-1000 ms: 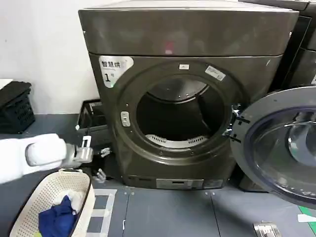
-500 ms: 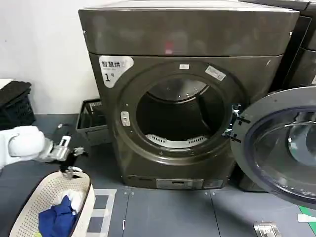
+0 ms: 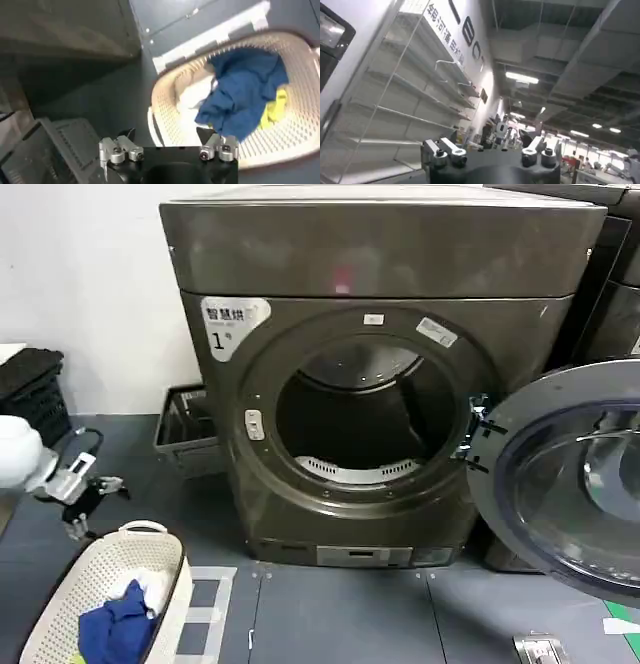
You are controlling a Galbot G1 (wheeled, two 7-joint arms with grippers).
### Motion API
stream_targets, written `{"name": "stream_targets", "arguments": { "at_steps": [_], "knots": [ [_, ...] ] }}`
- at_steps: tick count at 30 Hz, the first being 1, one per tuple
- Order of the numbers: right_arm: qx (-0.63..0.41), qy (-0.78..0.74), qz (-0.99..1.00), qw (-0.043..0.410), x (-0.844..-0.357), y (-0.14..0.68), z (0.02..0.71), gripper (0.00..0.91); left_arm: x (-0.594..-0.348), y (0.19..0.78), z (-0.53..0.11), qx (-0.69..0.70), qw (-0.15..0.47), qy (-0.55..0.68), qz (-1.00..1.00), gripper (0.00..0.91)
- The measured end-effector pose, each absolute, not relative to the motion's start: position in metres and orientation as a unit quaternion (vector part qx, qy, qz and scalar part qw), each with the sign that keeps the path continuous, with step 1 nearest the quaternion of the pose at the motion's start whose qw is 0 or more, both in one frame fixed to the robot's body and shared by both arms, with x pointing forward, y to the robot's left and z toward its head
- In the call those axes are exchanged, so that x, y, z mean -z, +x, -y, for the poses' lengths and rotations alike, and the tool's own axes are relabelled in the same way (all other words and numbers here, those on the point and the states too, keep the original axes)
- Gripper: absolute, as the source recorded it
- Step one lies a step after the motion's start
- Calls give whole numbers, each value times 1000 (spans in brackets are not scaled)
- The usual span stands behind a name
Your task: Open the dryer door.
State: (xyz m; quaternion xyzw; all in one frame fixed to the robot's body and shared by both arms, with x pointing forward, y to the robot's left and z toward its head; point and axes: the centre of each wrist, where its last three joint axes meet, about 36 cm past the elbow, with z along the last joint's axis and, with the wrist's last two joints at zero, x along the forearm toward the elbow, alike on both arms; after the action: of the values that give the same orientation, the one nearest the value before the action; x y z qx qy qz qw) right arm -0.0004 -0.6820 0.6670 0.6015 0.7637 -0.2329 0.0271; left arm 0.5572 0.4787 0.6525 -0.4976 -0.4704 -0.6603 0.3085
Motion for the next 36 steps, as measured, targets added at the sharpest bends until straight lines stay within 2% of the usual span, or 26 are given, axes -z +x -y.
{"name": "stream_targets", "arguments": {
  "at_steps": [10,21,36],
  "knots": [
    [221,604,-765,20,-662,3,682,907,-657,557,-495,676,304,-504,444,907],
    [223,603,-766,10,-658,4,680,907,-658,561,-487,676,278,-516,446,907],
    [224,606,-763,7,-657,0,679,907,-660,568,-481,683,278,-527,423,907]
  ]
}}
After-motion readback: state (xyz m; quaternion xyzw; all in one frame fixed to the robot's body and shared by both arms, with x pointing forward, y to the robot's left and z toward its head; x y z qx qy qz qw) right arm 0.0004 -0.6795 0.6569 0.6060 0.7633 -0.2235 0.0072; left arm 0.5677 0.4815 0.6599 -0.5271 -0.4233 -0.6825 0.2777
